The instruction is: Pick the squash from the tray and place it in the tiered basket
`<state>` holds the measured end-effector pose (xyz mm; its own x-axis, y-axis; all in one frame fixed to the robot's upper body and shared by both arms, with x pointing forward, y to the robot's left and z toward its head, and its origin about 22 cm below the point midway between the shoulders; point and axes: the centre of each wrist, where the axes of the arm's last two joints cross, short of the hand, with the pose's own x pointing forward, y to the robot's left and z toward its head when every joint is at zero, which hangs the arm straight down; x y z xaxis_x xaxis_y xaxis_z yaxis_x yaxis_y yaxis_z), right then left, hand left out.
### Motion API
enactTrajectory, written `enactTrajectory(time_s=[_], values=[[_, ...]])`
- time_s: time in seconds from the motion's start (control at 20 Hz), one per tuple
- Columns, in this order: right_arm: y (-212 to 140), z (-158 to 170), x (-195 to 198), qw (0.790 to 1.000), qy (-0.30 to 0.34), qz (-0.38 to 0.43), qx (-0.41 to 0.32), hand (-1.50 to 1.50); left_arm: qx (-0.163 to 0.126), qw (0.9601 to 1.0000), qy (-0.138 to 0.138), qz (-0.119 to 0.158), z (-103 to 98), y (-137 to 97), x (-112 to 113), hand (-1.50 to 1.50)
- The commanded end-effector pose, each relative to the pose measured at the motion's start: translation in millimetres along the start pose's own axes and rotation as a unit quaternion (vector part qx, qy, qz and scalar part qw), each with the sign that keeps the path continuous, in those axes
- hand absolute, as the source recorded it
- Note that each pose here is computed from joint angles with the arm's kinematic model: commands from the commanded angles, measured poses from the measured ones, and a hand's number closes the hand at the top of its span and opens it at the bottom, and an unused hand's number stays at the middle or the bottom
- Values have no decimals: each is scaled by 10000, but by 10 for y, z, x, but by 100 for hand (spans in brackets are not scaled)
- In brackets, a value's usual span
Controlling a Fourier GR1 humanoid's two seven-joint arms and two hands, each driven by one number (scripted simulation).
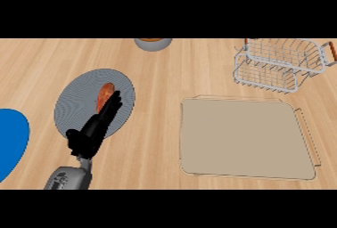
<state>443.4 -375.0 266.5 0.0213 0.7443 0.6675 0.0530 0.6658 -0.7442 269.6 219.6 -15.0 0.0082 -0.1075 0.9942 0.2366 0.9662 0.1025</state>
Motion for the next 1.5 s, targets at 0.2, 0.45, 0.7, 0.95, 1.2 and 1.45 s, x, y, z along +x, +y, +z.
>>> enactTrajectory(time_s=[0.2, 0.45, 0.7, 0.95, 1.2, 1.45], values=[[484, -174, 144, 9998, -71, -49, 172, 150, 7, 10000, -56, 73, -143, 76, 138, 0], [606, -225, 241, 9970, -15, -492, 600, 150, 65, 10000, 30, -33, 2, 68, -43, 0], [767, -249, 219, 9894, 295, -1103, 896, 150, 56, 9999, -107, 6, -78, 141, 72, 0], [940, -276, 233, 9583, 1293, -2038, 1530, -150, 62, 10000, -28, 32, 16, 123, -97, 0], [698, -230, 105, 9517, 1149, -2644, 1062, -150, 25, 10000, 28, 10, -19, 61, 4, 0], [245, -155, 114, 9578, 1160, -2590, -457, -150, 32, 10000, 5, 41, 12, 27, -104, 0]])
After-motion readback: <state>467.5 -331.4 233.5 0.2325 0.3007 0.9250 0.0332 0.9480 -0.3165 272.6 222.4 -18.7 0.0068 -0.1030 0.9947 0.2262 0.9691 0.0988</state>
